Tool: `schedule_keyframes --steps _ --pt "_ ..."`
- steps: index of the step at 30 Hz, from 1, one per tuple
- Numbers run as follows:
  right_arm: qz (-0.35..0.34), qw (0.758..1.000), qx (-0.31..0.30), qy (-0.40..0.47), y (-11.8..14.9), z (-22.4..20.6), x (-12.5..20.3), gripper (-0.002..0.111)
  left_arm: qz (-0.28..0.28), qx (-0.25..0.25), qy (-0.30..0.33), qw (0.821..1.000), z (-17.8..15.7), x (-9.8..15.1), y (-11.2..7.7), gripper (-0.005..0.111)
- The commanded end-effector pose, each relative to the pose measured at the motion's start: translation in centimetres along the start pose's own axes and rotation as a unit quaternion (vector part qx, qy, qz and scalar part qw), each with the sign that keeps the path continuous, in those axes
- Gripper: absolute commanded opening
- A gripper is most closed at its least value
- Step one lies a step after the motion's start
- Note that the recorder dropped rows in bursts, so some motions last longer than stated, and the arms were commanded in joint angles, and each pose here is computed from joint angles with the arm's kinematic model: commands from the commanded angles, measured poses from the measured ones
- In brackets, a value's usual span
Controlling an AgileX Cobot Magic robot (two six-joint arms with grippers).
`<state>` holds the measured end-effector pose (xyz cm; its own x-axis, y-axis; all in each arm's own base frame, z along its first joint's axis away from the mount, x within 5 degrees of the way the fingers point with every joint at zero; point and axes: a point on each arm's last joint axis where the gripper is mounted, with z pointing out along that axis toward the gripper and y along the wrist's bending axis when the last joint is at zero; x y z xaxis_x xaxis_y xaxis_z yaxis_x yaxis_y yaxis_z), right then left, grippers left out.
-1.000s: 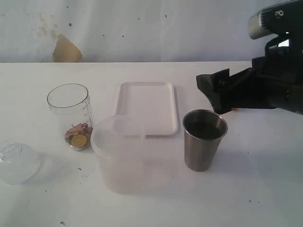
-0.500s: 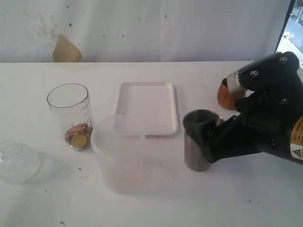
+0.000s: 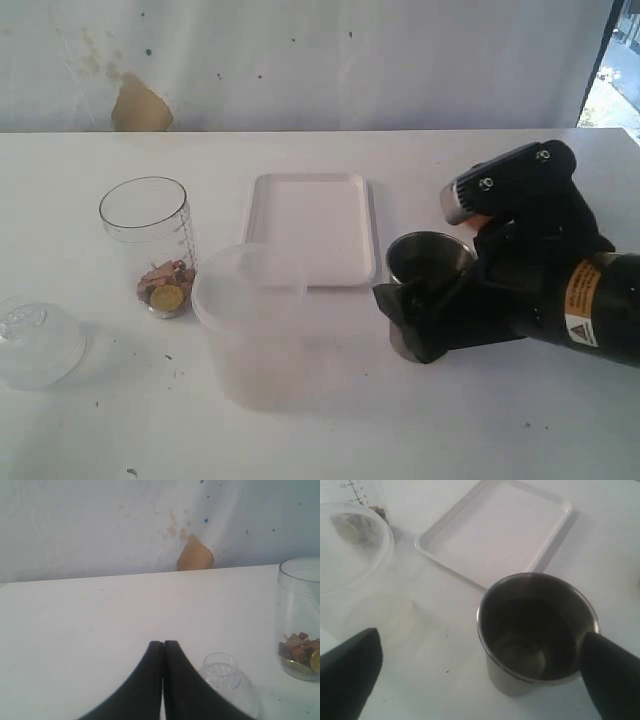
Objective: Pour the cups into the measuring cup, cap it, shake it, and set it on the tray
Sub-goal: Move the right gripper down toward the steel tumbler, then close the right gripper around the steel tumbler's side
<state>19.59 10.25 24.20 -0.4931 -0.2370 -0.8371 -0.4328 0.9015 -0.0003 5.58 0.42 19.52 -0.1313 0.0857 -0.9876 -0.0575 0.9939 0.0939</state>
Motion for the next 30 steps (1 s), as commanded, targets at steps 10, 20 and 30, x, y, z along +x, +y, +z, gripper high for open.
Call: schedule_keyframes --steps 10,20,30 --pt "0.001 0.998 -0.057 -0.033 1.1 0.5 1.3 0.105 -0.003 0.002 -0.006 1.0 0.0 0.0 0.0 0.001" --pt "0.014 1.0 0.01 -0.007 -2.0 0.9 2.2 0.105 -0.003 0.002 -0.006 1.0 0.0 0.0 0.0 0.001" --pt "0.008 0.998 -0.023 -0.053 -1.5 1.4 3.7 0.105 -0.003 0.002 -0.006 1.0 0.0 0.0 0.0 0.001"
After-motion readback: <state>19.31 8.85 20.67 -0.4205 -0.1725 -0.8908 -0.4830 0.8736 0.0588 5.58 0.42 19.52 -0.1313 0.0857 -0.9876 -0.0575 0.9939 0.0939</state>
